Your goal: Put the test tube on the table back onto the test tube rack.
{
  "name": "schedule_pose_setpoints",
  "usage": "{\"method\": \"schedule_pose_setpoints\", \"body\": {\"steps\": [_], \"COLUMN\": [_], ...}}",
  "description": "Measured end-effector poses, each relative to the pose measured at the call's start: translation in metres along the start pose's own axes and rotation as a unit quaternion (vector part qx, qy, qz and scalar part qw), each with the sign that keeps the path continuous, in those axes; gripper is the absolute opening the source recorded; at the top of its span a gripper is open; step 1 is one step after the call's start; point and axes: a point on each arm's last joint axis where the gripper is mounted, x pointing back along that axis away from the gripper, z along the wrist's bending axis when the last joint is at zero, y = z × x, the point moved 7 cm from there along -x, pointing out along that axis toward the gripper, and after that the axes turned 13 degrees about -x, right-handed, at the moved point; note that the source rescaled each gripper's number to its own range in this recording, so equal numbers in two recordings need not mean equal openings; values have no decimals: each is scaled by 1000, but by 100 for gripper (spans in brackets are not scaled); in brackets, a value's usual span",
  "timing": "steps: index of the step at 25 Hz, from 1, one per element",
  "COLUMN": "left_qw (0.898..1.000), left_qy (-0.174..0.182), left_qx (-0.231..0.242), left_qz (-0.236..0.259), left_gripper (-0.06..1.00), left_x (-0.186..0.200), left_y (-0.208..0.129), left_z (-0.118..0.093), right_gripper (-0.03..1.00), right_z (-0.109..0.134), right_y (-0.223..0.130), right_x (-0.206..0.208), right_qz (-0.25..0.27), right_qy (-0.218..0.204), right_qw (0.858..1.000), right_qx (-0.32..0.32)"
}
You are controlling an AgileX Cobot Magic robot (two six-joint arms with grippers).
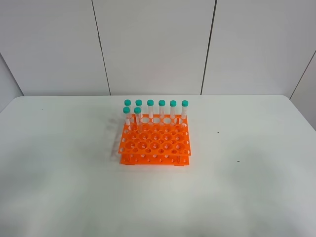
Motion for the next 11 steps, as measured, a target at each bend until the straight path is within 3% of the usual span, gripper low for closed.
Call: {"method": "schedule_pose_setpoints", "body": {"steps": [11], "left_qw": [1000], "left_qy": [0], "left_qx": [0], "left_qz": [1], "left_gripper": [93], "left_x": [0], "left_y": [0], "left_z": [0], "right_gripper": [100], "right_z": [0], "right_y": [0], "right_x": [0], "right_qz": [0], "right_qy": [0], "right_qw": [1000], "right_qx": [0]}}
